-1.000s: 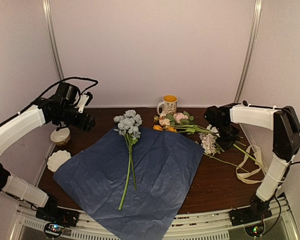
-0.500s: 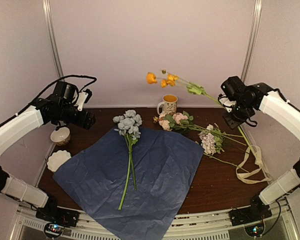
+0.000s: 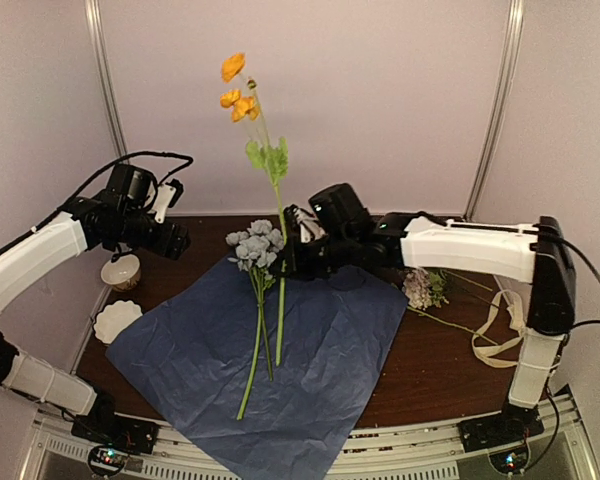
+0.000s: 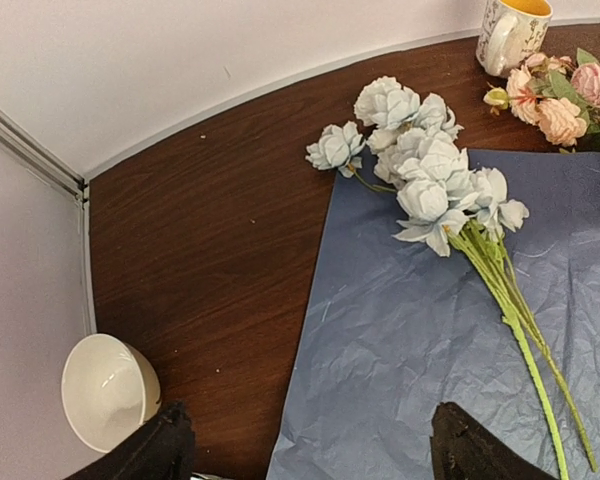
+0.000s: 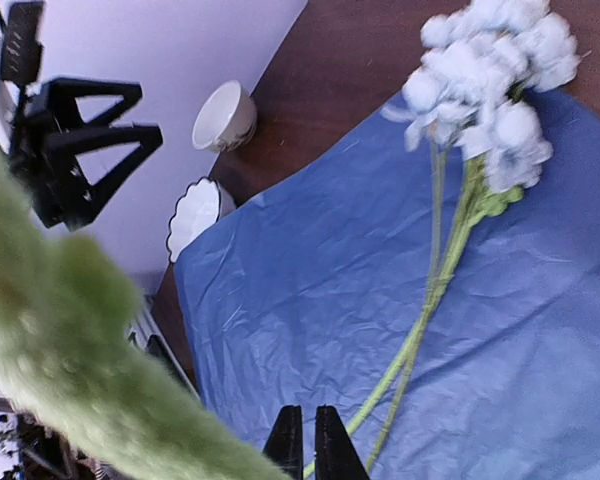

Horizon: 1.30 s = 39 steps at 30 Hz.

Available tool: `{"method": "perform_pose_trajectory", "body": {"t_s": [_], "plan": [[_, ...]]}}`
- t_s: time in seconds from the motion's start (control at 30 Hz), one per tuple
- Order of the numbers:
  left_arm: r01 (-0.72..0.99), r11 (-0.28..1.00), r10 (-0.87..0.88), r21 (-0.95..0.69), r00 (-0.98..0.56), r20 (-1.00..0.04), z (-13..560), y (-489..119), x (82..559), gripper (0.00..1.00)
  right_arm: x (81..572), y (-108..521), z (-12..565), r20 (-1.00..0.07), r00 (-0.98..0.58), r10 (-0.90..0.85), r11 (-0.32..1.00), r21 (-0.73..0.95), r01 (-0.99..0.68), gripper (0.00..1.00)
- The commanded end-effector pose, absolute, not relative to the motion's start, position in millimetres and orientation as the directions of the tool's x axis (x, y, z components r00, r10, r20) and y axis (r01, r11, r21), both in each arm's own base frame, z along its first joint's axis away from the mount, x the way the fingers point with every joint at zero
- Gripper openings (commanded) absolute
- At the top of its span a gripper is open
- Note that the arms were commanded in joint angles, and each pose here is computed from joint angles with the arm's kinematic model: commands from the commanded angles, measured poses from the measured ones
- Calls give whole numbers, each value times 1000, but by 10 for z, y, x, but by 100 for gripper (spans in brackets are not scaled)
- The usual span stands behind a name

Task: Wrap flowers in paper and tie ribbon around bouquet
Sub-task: Place the fake flower on the flattened wrapping paper.

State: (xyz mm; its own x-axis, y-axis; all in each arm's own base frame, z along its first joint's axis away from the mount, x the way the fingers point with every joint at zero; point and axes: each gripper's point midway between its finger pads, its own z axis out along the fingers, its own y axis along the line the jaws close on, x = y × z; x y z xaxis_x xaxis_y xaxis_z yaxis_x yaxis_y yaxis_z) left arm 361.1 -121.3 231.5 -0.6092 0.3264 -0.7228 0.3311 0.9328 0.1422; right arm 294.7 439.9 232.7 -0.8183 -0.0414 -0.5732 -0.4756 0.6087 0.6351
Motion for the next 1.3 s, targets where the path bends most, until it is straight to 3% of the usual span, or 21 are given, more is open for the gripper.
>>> {"method": "perform_pose_trajectory", "body": {"t_s": [0.0,0.2,0.47,0.53,0.6,0.83,0.93,1.07,1.27], "plan": [[325,934,319,149,-569,-758,2437,-1220,3627,85,2800,5025,2206,-412,-910,-37,515,773,-371,0],[333,932,318,142,-564,-762,2451,-1237,3618,85,2781,5318,1567,-233,-972,30,489,851,-189,1],[339,931,315,136,-560,-766,2473,-1246,3604,85,2689,5238,1523,-263,-964,-49,590,771,-240,8],[334,932,315,139,-557,-769,2491,-1235,3604,85,2635,5214,1501,-258,-964,-63,601,762,-243,16],[335,931,318,143,-556,-768,2485,-1233,3599,85,2628,5179,1485,-264,-962,-72,614,748,-251,34],[333,931,324,151,-561,-762,2457,-1221,3606,86,2795,4963,1685,-377,-926,2,672,687,-278,41],[338,929,325,149,-561,-761,2452,-1231,3604,86,2896,4789,1887,-471,-882,12,708,627,-325,42],[339,929,327,149,-560,-761,2458,-1231,3601,86,3188,4265,2289,-657,-752,-55,805,416,-423,42],[341,928,332,153,-564,-756,2430,-1232,3607,87,3718,2712,2535,-713,-669,-210,945,28,-326,46]]}}
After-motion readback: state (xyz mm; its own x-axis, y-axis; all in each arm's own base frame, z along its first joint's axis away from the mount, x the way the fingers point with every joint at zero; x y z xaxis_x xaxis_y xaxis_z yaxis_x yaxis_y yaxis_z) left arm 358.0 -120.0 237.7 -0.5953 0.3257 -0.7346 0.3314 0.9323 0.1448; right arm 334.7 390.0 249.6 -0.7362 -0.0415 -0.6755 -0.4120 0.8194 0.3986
